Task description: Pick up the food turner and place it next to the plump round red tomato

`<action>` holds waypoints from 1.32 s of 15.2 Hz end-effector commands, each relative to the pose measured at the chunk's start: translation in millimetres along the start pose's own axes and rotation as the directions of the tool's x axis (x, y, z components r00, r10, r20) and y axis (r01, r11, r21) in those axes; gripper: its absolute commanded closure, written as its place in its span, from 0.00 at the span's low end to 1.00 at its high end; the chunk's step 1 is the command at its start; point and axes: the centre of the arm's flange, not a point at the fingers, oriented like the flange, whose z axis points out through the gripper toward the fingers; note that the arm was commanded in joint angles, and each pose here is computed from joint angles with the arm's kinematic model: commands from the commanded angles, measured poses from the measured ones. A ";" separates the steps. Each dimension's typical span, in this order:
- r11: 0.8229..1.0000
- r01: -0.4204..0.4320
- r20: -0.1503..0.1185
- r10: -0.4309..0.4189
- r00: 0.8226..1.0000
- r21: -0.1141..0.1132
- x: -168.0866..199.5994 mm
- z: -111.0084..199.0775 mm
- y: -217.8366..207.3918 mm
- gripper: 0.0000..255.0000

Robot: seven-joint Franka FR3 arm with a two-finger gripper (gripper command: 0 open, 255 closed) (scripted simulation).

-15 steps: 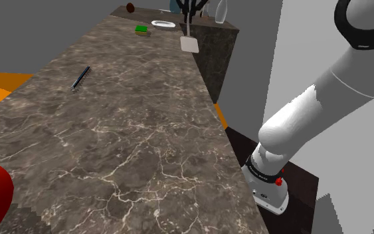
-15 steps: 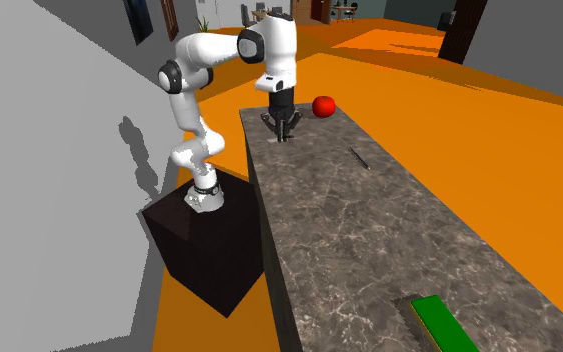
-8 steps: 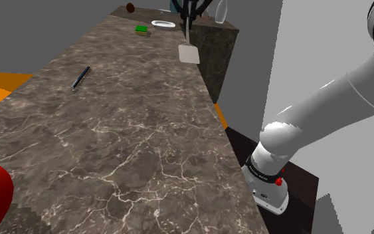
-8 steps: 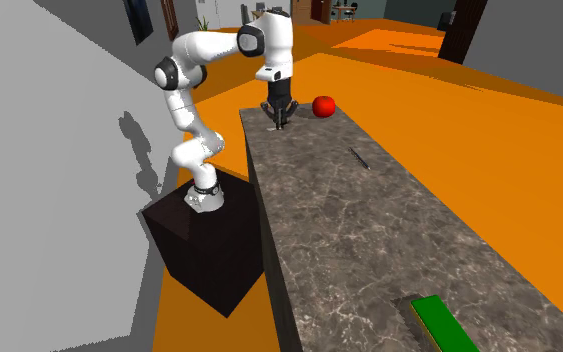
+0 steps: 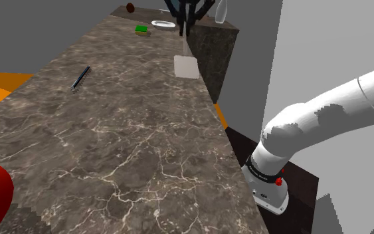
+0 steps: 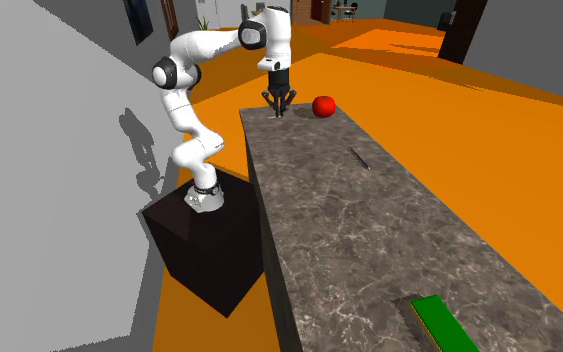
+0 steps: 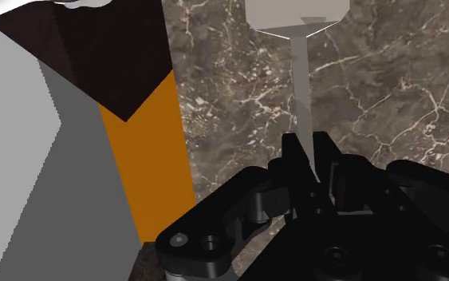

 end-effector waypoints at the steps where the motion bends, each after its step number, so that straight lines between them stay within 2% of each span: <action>1: 1.000 -0.002 0.000 0.002 1.000 -0.001 -27.0 2.2 -1.6 1.00; 20: 1.000 -0.002 0.000 0.002 1.000 -0.001 -273.1 -14.3 -47.2 1.00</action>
